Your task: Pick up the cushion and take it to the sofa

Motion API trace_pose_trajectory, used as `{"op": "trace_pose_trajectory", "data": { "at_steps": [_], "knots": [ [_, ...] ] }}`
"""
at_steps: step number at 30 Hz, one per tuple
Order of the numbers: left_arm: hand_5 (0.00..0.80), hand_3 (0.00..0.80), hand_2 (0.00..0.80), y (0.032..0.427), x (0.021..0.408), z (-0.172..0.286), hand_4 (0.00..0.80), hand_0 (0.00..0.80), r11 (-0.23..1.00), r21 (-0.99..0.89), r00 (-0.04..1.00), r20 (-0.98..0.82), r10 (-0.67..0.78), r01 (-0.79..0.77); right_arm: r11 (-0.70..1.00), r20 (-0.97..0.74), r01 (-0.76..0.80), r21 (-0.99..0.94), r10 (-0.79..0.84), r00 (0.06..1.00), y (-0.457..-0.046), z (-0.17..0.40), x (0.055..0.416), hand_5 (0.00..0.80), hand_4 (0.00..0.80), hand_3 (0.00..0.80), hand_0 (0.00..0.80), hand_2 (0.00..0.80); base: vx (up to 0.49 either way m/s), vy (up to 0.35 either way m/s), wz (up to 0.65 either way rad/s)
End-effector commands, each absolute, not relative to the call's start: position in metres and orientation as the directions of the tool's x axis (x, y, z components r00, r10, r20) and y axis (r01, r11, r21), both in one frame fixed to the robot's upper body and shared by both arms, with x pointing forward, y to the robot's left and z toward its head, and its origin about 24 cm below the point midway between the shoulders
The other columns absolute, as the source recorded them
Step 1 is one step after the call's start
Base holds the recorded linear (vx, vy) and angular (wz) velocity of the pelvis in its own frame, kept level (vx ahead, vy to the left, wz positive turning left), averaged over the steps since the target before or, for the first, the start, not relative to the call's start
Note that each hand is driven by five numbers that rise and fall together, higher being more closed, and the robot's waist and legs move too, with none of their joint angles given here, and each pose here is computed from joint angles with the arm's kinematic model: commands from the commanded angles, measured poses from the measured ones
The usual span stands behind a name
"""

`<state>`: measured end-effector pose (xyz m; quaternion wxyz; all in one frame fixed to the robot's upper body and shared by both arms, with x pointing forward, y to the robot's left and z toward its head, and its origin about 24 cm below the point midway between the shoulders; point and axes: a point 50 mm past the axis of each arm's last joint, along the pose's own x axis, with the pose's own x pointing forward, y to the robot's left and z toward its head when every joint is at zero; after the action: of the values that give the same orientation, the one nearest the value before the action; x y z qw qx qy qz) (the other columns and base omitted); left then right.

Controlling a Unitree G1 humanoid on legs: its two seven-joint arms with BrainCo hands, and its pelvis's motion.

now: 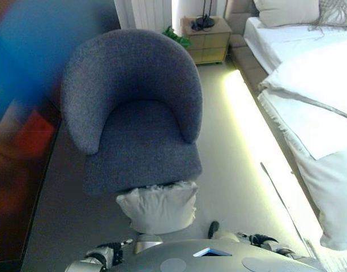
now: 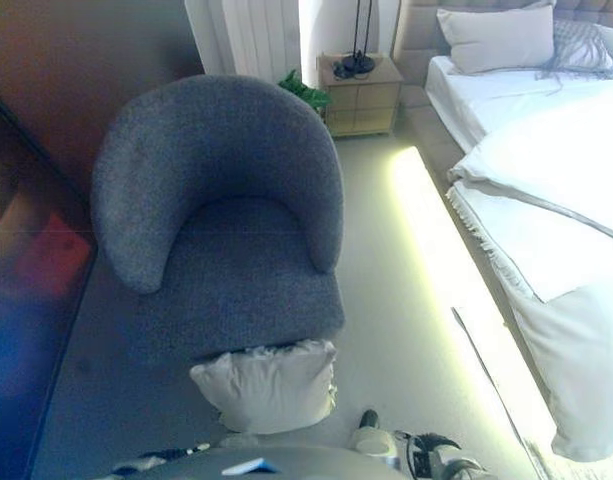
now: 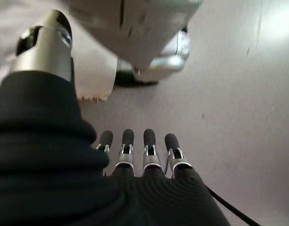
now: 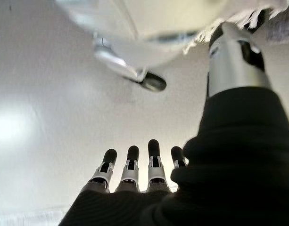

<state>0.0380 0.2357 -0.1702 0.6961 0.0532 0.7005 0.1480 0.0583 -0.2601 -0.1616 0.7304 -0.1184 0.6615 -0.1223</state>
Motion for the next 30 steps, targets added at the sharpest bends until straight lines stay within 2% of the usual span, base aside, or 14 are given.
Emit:
{"op": "trace_pose_trajectory", "data": {
  "at_steps": [1, 6, 8, 11, 15, 20, 25, 30],
  "knots": [
    [0.000, 0.000, 0.000, 0.255, 0.055, -0.164, 0.000, 0.000, 0.916, 0.357, 0.003, -0.931, 0.364, -0.184, 0.945, -0.935, -0.007, -0.326, -0.321, 0.147, -0.251, -0.161, 0.080, 0.000, 0.000, 0.000, 0.000, 0.000, -0.077, -0.215, 0.04],
    [0.000, 0.000, 0.000, 0.239, 0.097, -0.161, 0.000, 0.000, 0.927, 0.268, 0.149, -0.938, 0.314, -0.262, 0.925, -0.886, 0.000, -0.379, -0.364, 0.286, -0.253, -0.148, 0.128, 0.000, 0.000, 0.000, 0.000, 0.000, -0.264, -0.153, 0.14],
    [0.000, 0.000, 0.000, 0.235, 0.106, -0.160, 0.000, 0.000, 0.937, 0.237, 0.195, -0.937, 0.291, -0.258, 0.919, -0.872, 0.021, -0.394, -0.381, 0.307, -0.255, -0.145, 0.135, 0.000, 0.000, 0.000, 0.000, 0.000, -0.199, -0.068, 0.21],
    [0.000, 0.000, 0.000, 0.228, 0.119, -0.158, 0.000, 0.000, 0.957, 0.215, 0.267, -0.927, 0.263, -0.194, 0.908, -0.855, 0.092, -0.408, -0.415, 0.310, -0.263, -0.144, 0.131, 0.000, 0.000, 0.000, 0.000, 0.000, -0.111, -0.020, 0.55],
    [0.000, 0.000, 0.000, 0.226, 0.112, -0.160, 0.000, 0.000, 0.965, 0.200, 0.281, -0.929, 0.243, -0.171, 0.900, -0.852, 0.113, -0.421, -0.436, 0.290, -0.270, -0.143, 0.126, 0.000, 0.000, 0.000, 0.000, 0.000, 0.009, 0.111, 0.45],
    [0.000, 0.000, 0.000, 0.220, 0.111, -0.161, 0.000, 0.000, 0.978, 0.162, 0.302, -0.933, 0.196, -0.135, 0.888, -0.845, 0.132, -0.441, -0.460, 0.274, -0.277, -0.141, 0.123, 0.000, 0.000, 0.000, 0.000, 0.000, 0.014, 0.262, 0.04],
    [0.000, 0.000, 0.000, 0.217, 0.129, -0.156, 0.000, 0.000, 0.981, 0.169, 0.385, -0.903, 0.191, -0.092, 0.875, -0.824, 0.169, -0.453, -0.483, 0.295, -0.278, -0.137, 0.135, 0.000, 0.000, 0.000, 0.000, 0.000, 0.016, 0.277, 0.07],
    [0.000, 0.000, 0.000, 0.229, 0.183, -0.130, 0.000, 0.000, 0.965, 0.248, 0.566, -0.784, 0.254, -0.089, 0.885, -0.756, 0.242, -0.398, -0.466, 0.459, -0.265, -0.124, 0.176, 0.000, 0.000, 0.000, 0.000, 0.000, -0.074, 0.054, 0.15]
  ]
}}
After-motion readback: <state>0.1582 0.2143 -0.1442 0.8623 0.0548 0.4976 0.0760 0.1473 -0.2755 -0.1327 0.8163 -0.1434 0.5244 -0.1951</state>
